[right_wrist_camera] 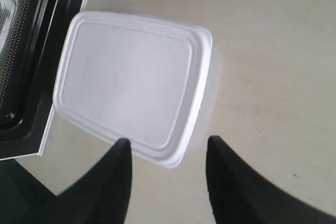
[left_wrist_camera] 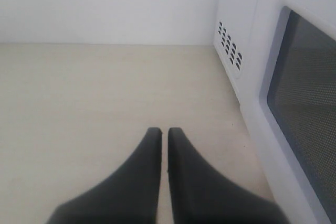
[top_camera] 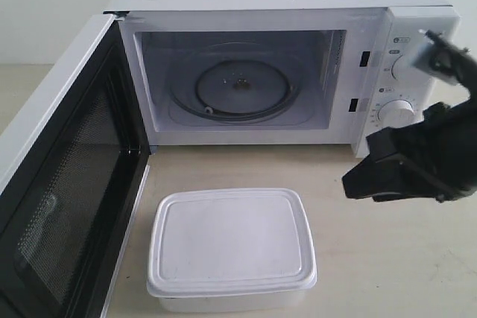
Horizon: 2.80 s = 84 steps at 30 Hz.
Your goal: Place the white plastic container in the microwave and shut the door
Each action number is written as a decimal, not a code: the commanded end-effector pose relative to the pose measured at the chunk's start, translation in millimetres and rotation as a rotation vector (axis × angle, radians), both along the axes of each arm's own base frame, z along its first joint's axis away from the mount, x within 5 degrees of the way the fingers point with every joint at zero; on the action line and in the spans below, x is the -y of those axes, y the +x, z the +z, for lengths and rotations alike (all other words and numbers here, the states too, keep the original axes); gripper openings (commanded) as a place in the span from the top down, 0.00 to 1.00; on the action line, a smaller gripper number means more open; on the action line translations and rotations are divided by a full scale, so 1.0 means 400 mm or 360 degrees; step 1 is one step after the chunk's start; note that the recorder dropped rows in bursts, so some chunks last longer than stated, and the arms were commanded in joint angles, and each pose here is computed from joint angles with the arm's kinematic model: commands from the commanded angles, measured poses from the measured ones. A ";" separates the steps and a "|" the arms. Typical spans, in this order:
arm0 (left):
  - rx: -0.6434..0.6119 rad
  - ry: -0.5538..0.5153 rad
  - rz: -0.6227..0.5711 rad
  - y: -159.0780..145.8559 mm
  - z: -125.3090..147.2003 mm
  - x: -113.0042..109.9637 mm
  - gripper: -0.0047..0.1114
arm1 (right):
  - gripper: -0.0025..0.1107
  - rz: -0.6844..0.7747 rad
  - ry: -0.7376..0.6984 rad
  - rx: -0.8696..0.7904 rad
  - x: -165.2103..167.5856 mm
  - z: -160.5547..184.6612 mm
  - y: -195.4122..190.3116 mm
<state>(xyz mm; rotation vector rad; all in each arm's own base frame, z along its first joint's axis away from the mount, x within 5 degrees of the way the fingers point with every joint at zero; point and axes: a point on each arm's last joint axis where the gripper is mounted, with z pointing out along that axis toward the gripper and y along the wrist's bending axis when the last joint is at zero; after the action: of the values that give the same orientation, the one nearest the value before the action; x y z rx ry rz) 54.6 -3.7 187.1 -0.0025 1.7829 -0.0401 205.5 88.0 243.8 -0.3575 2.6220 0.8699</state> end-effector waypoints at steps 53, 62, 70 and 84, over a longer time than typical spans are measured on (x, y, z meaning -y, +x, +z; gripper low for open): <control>0.0016 -0.0016 -0.0002 0.000 0.000 0.000 0.92 | 0.98 -0.0162 -0.0164 0.0155 -0.261 -0.177 0.138; 0.0016 -0.0016 -0.0002 0.000 0.000 0.000 0.92 | 0.98 -0.0293 -0.0179 -0.0031 -0.198 -0.232 0.063; 0.0016 -0.0016 -0.0002 0.000 0.000 0.000 0.92 | 0.98 -0.0328 -0.0024 0.0027 -0.208 -0.214 0.051; 0.0016 -0.0016 -0.0002 0.000 0.000 0.000 0.92 | 0.98 -0.0458 -0.0276 0.0174 -0.219 -0.273 0.151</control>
<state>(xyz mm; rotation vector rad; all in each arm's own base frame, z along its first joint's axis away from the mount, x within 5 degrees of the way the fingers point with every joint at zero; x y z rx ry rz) 54.6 -3.7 187.1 -0.0025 1.7829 -0.0401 256.6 171.5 136.2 -0.0474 2.5799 0.5339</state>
